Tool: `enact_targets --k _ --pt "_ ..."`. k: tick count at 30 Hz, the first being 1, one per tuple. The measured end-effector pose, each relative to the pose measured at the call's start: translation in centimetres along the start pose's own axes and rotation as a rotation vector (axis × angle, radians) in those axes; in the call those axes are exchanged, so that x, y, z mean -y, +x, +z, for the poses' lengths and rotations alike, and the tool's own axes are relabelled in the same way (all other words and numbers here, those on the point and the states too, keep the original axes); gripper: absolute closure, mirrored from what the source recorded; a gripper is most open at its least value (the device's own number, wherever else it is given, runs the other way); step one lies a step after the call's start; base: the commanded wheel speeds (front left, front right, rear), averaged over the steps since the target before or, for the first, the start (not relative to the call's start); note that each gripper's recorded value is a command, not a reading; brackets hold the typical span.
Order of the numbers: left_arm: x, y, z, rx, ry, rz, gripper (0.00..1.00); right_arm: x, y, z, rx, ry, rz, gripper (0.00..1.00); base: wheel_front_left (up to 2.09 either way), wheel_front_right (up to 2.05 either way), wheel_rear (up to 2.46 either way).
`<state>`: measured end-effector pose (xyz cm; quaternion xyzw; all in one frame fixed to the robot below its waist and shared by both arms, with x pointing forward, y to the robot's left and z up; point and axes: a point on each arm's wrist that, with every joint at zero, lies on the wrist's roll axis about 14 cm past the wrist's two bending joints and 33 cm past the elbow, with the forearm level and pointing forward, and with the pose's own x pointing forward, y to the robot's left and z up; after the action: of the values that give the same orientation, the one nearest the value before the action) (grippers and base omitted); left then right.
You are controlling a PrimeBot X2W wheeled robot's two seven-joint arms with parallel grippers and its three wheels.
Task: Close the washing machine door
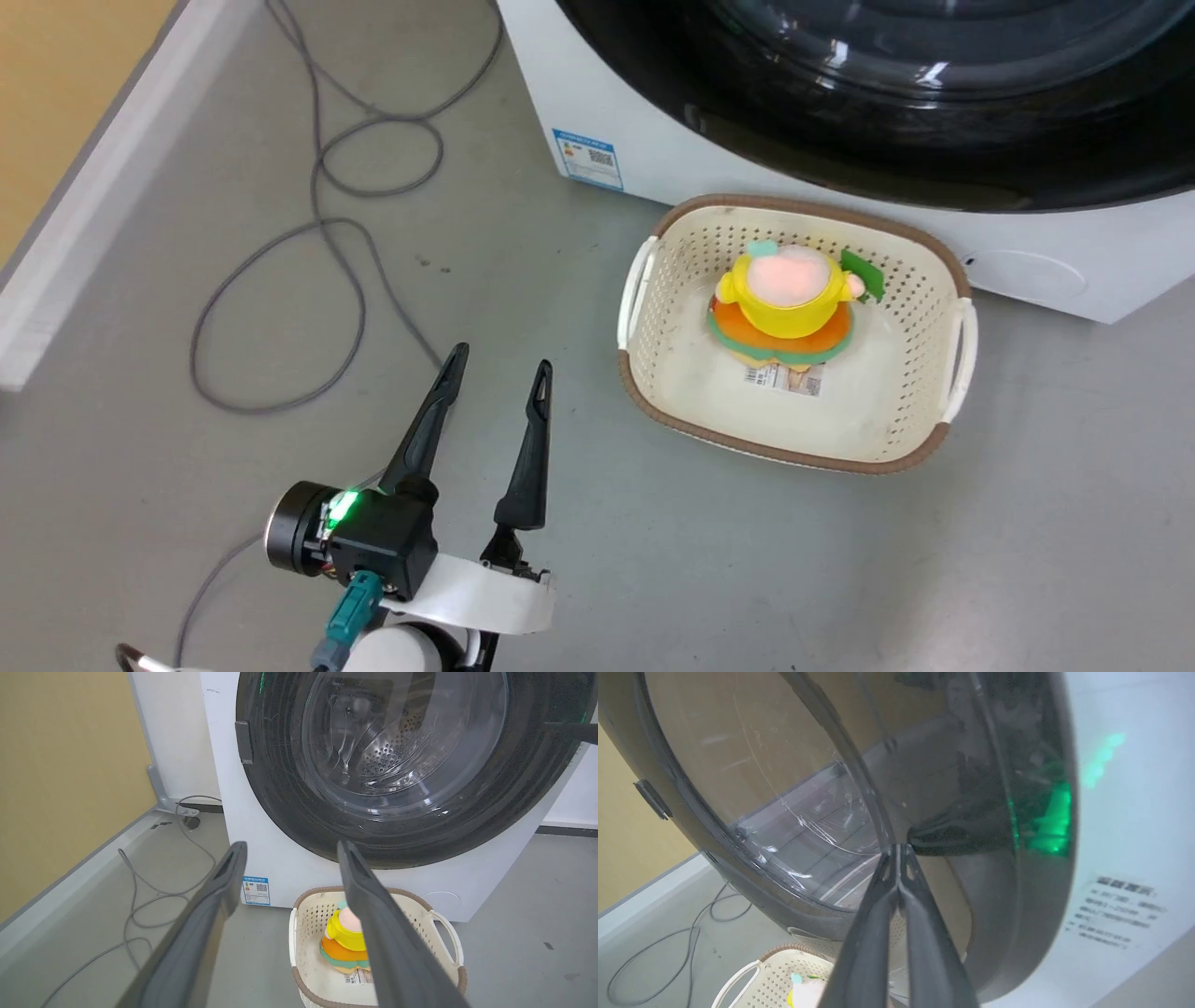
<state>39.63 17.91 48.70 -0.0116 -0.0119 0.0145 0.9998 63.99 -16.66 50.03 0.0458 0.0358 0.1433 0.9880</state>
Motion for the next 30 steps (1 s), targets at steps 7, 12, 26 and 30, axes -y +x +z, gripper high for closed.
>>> enact_targets --k 7,12,26,30 --pt "0.6 0.1 0.6 0.02 -0.01 -0.017 0.0 0.7 -1.3 1.3 0.036 0.016 -0.024 1.0 0.0 0.0 0.0" --pt "0.8 0.0 1.7 0.054 -0.015 -0.027 0.0 -0.3 -3.3 3.3 0.093 -0.004 0.003 1.0 0.0 0.0 0.0" --pt "1.7 -1.5 4.0 0.117 -0.049 -0.061 0.0 -3.1 -16.8 4.3 0.22 0.023 -0.001 1.0 0.0 0.0 0.0" --pt "2.2 -1.9 4.0 0.118 -0.055 -0.076 0.0 -3.3 -20.9 3.7 0.249 0.014 -0.064 1.0 0.0 0.0 0.0"
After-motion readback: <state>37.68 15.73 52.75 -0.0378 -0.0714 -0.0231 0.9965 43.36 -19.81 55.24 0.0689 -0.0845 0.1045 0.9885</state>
